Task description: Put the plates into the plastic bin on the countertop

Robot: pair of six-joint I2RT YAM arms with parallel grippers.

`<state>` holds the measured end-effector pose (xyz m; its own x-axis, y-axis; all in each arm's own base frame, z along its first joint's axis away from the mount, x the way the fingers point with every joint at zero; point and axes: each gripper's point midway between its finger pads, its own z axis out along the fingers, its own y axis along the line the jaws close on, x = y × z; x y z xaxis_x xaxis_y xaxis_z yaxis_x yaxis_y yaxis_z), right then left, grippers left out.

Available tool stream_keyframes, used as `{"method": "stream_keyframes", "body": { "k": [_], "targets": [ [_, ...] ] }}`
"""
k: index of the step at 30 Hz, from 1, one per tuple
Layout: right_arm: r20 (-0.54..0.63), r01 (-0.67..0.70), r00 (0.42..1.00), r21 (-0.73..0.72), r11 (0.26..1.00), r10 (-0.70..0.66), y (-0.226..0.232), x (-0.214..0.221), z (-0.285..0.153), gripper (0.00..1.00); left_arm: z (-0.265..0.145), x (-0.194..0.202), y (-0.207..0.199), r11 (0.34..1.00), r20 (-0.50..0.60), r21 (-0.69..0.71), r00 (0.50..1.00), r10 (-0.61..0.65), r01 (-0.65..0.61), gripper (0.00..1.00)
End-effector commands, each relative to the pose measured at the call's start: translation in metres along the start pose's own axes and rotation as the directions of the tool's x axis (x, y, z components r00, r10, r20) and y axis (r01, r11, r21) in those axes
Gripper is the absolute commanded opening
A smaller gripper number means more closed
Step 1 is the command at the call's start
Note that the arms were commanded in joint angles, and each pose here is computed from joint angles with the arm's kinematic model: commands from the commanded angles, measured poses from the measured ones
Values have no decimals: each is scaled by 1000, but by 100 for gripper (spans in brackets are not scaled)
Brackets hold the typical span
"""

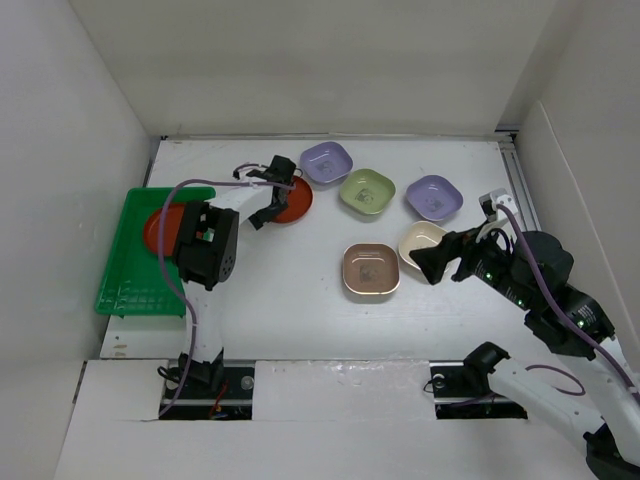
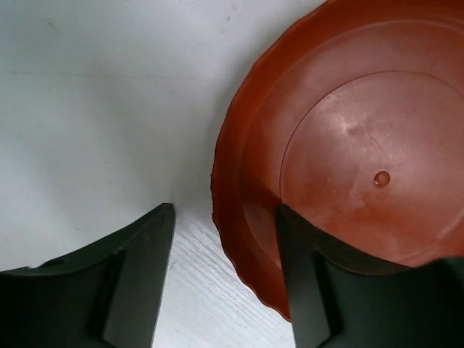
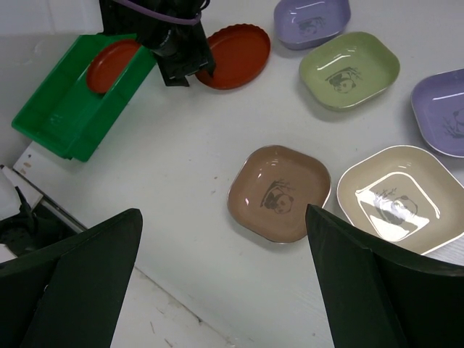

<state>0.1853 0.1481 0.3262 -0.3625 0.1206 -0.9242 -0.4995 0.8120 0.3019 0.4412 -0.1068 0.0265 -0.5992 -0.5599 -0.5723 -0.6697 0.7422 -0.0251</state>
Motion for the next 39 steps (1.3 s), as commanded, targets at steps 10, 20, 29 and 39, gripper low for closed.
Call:
{"method": "stream_keyframes", "body": {
  "k": [10,20,29,39],
  "targets": [
    [70,5,998,-27,1000,-3,7,-19,-1,100,3,-13,39,994,21,-86,998,-58,60,0],
    [28,14,1000,-35,999,-13,7,-10,8,100,-114,-150,106,959,137,155,956,-258,236,0],
    [39,17,999,-70,997,-14,14,-15,6,100,-75,-165,236,913,111,57,907,-407,403,0],
    [26,47,999,-107,993,-44,21,-19,7,100,-33,-149,260,884,84,-96,888,-451,458,0]
  ]
}}
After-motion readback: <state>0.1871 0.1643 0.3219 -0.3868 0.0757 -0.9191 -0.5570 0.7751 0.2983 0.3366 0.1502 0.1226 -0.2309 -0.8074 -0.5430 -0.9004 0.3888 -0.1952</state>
